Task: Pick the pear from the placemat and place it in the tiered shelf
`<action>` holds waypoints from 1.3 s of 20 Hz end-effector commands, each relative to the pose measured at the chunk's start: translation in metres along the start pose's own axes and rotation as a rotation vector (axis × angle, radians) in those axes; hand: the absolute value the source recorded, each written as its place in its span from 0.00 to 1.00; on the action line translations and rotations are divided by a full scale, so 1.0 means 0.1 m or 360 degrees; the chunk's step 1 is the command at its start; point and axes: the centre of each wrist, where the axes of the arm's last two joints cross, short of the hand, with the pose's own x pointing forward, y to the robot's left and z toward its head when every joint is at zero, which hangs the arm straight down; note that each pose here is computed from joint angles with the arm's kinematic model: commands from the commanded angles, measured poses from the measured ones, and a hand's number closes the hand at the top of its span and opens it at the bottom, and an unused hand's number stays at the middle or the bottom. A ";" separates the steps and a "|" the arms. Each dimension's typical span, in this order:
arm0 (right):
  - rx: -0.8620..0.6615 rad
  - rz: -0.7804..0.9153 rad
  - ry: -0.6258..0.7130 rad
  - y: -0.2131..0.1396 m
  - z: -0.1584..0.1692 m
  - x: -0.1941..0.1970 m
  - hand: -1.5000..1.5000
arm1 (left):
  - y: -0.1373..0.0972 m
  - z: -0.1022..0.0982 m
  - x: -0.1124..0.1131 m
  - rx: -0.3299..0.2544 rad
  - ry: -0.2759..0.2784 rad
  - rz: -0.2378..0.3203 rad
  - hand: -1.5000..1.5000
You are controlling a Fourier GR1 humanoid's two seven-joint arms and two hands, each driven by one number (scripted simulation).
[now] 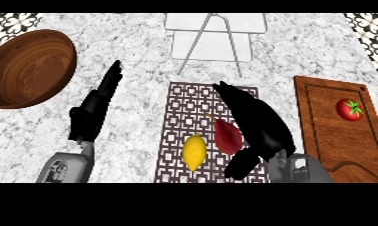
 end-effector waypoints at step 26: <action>0.0058 0.0137 0.0146 0.45 -0.40 -0.11 0.00 | 0.00 -0.01 -0.20 0.0002 0.0007 -0.0003 0.50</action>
